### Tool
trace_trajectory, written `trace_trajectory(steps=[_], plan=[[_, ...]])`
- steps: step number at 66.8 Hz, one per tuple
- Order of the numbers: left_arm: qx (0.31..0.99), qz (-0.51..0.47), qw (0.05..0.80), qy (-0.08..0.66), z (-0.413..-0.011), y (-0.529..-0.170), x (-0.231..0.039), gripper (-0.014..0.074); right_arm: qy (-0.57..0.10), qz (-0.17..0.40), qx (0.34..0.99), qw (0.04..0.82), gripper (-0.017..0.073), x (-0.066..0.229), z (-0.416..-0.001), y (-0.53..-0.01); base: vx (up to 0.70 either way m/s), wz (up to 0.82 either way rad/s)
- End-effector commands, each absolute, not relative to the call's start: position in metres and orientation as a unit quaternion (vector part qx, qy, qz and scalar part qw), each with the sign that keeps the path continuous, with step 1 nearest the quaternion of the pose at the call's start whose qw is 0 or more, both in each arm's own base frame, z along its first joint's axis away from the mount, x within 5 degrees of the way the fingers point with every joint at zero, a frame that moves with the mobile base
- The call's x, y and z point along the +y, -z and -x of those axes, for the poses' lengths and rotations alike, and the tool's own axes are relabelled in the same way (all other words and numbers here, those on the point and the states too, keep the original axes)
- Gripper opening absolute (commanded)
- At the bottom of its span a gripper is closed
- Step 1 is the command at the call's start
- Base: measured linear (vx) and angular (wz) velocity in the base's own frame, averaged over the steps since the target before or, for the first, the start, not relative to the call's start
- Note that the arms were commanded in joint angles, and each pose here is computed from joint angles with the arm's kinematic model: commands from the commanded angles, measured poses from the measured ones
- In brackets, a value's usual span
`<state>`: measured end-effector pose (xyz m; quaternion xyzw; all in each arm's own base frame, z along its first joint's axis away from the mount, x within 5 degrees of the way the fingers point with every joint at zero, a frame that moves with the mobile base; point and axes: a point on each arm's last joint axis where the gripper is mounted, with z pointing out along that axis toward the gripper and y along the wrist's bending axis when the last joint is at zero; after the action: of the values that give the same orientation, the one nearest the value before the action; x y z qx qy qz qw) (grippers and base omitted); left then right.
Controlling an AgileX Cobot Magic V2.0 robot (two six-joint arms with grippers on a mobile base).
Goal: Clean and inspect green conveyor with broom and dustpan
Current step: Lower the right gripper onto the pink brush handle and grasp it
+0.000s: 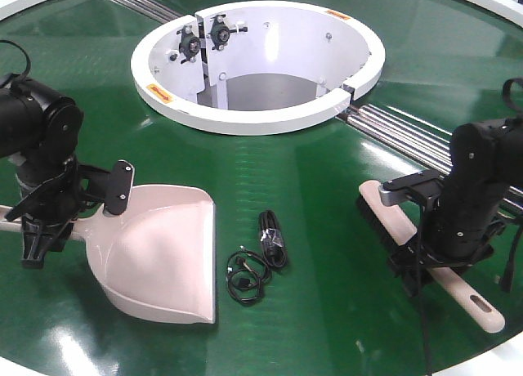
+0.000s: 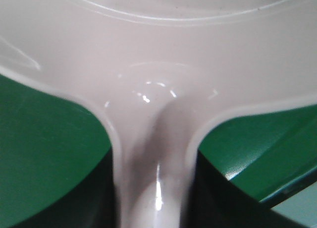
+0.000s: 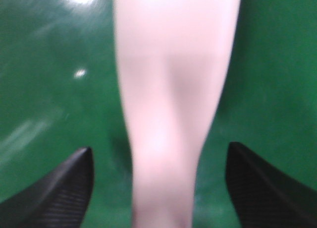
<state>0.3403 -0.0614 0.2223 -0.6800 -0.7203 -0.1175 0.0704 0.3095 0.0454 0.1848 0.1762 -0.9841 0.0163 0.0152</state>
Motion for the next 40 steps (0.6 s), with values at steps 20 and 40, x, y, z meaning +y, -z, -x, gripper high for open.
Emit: trace_trajectory(steps=[20, 40], plan=[[-0.722, 0.675, 0.068, 0.133, -0.336, -0.244, -0.060, -0.0006, -0.020, -0.134, -0.991, -0.007, -0.0018, 0.045, -0.315, -0.205, 0.00, 0.00], [-0.722, 0.675, 0.067, 0.133, -0.336, -0.244, -0.060, -0.0006, -0.017, -0.117, -0.993, -0.013, -0.0004, 0.060, -0.308, -0.231, 0.00, 0.00]])
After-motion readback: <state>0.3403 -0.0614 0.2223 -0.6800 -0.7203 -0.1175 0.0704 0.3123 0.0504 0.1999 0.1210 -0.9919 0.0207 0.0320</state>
